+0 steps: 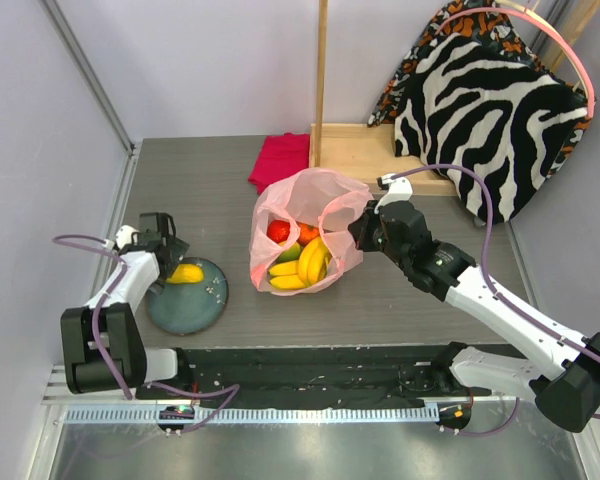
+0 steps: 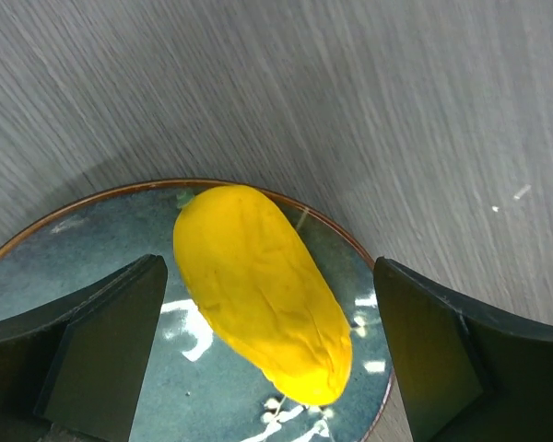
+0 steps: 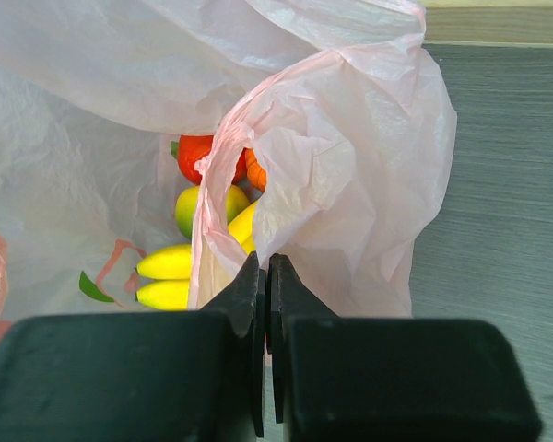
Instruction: Place the fruits into the plastic bag
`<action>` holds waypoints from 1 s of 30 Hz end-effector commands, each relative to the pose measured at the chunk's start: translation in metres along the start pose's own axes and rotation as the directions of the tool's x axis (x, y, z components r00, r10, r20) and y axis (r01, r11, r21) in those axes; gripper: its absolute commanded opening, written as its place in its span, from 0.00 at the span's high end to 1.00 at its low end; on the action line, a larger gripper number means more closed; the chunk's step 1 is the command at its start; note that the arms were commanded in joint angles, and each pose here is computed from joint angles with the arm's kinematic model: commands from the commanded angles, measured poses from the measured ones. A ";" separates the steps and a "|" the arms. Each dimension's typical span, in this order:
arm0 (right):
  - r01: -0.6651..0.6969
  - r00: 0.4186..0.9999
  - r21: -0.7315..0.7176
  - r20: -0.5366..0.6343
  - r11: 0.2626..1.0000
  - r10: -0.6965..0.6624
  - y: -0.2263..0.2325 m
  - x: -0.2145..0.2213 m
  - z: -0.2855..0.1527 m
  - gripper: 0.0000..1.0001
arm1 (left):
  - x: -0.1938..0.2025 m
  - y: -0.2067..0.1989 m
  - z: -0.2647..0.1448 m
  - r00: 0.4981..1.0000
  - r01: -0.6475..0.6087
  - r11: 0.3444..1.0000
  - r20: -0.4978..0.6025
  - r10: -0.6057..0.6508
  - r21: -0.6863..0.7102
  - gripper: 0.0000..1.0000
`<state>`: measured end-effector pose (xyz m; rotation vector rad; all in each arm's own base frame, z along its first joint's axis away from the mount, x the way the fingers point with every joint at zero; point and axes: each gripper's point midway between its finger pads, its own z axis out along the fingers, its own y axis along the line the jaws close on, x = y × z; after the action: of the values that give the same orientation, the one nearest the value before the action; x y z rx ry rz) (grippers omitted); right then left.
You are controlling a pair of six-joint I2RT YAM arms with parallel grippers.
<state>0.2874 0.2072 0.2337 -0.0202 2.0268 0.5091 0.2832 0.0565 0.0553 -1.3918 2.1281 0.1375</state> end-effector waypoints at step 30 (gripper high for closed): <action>-0.044 0.996 -0.004 0.075 0.999 0.044 0.001 -0.022 -0.010 0.99 | -0.019 -0.035 -0.014 0.997 0.073 0.981 -0.024 -0.070 0.181 1.00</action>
<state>0.2877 0.2059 0.2340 -0.0070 2.0275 0.5113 0.2905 0.0490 0.0548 -1.4321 2.1194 0.0016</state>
